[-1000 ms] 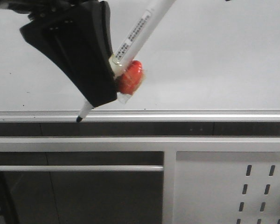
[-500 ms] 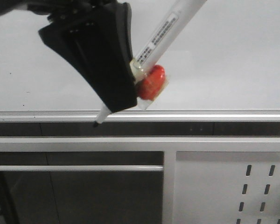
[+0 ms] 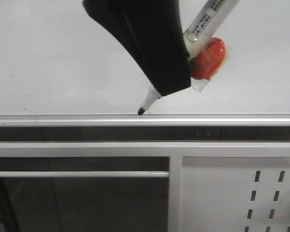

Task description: Write number 1 on whiteboard

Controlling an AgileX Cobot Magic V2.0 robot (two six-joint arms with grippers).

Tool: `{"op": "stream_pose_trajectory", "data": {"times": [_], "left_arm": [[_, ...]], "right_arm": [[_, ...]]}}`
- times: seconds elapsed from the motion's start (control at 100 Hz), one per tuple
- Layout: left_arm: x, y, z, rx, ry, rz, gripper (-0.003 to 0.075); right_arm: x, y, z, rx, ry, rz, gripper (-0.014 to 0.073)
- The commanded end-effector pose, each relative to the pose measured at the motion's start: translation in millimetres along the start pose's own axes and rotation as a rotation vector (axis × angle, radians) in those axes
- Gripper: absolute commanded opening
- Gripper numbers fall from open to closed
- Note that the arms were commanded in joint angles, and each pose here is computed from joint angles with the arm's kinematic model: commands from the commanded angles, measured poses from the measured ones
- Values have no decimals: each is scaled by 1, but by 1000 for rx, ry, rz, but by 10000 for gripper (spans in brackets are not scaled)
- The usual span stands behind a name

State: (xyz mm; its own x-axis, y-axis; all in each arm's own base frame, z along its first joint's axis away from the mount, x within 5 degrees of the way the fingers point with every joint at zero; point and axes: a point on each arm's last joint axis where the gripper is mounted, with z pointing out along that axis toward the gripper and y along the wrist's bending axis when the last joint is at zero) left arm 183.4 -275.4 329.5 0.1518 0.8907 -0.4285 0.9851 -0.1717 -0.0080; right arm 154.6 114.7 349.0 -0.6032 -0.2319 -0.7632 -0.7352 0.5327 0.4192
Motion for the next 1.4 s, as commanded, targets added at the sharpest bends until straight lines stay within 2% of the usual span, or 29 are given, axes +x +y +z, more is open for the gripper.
{"op": "stream_pose_trajectory", "data": {"times": [0.0,0.41,0.51,0.72,0.89,0.94,1.01,1.06,1.18,1.24,1.39], "left_arm": [[-10,-9,-17,-2,-49,16,-18],[-14,-5,-27,-56,-46,13,-18],[-13,-5,-27,-61,-40,15,-18],[-12,-3,-28,-78,-22,22,-18],[-11,-2,-28,-90,-11,27,-7],[-10,-2,-28,-96,-4,29,21],[-10,-1,-28,-100,1,24,99],[-10,-1,-28,-100,0,21,185],[-10,-1,-28,-100,-1,-3,443],[-10,-1,-30,-103,-4,-25,520],[-9,-5,-39,-125,-18,-63,535]], "right_arm": [[-13,9,-6,-34,-77,-1,293],[-12,9,-6,-41,-67,-2,287],[-11,8,-6,-32,-62,-9,207],[-11,8,-6,-29,-56,-13,-77],[-11,8,-6,-28,-55,-14,-78],[-11,8,-6,-28,-55,-14,-78],[-10,8,-6,-29,-52,-15,-78],[-10,8,-6,-28,-50,-16,-78],[-10,8,-6,-27,-49,-17,-78],[-11,7,-6,-17,-54,-20,-78],[-12,2,-7,51,-74,-49,-78]]}}
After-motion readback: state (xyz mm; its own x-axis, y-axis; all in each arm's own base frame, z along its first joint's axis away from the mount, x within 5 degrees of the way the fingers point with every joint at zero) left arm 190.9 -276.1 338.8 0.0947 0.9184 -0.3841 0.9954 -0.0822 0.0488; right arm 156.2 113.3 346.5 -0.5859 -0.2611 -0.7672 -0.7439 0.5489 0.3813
